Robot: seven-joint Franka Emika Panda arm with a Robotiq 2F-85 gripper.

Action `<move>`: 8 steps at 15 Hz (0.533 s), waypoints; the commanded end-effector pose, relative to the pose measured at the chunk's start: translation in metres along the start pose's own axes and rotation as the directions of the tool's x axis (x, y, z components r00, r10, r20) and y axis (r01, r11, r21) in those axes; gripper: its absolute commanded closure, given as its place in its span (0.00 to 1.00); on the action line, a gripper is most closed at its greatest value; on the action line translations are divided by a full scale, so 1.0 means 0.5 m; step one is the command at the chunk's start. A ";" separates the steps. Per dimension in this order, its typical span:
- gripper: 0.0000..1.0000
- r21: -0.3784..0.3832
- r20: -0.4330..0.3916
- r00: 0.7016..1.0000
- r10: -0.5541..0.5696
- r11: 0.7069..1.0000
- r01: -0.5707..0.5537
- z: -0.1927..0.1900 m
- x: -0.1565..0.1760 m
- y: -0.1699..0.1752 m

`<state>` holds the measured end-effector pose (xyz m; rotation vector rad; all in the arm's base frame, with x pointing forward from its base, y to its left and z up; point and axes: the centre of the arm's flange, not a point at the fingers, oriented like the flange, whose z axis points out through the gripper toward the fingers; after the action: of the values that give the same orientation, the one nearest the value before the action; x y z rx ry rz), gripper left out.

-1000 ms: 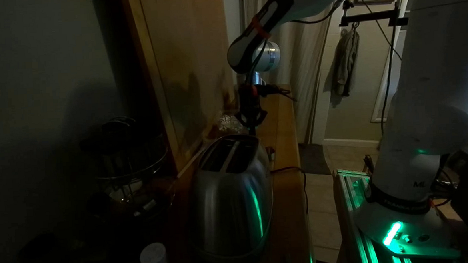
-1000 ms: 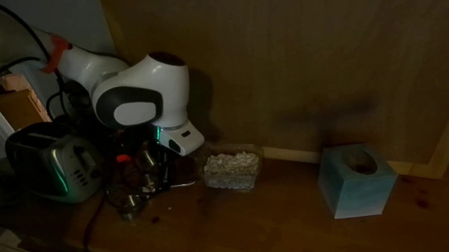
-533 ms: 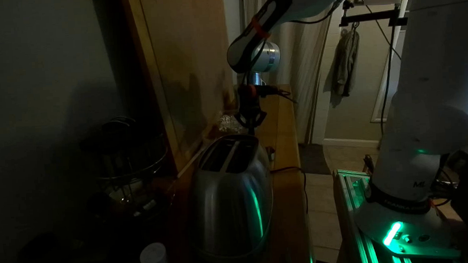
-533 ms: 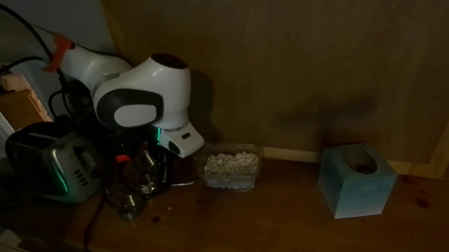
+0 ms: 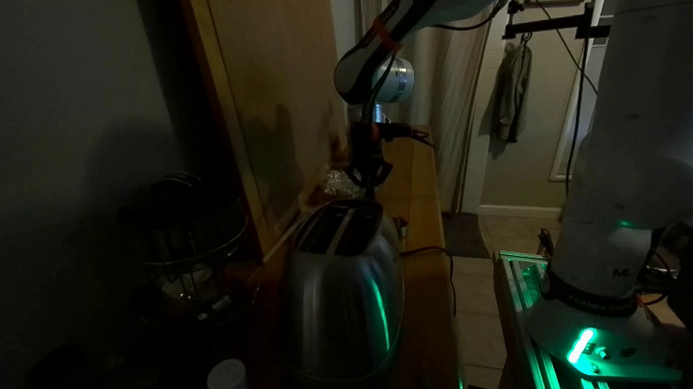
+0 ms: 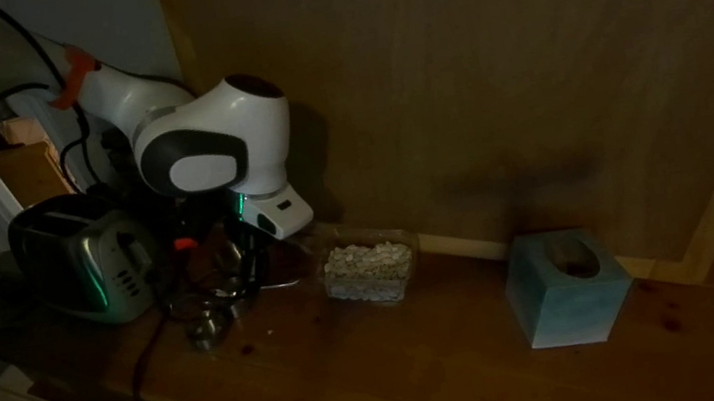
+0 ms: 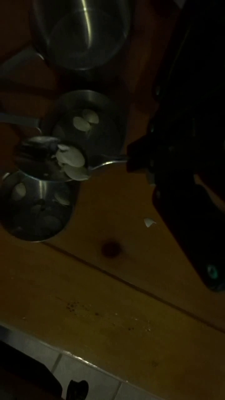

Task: Put one white object on the silver spoon then lift the spoon and put the object in the silver bowl.

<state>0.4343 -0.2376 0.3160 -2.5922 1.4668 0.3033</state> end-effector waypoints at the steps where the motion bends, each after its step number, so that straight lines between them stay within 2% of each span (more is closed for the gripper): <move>1: 0.98 0.006 0.015 0.998 -0.058 0.998 0.058 -0.008 -0.053 -0.012; 6: 0.98 0.050 0.029 0.981 -0.194 0.980 0.192 -0.012 -0.094 -0.054; 8: 0.98 0.073 0.008 0.974 -0.225 0.972 0.224 -0.017 -0.098 -0.071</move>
<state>0.4438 -0.1928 0.3274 -2.6705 1.2248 0.2915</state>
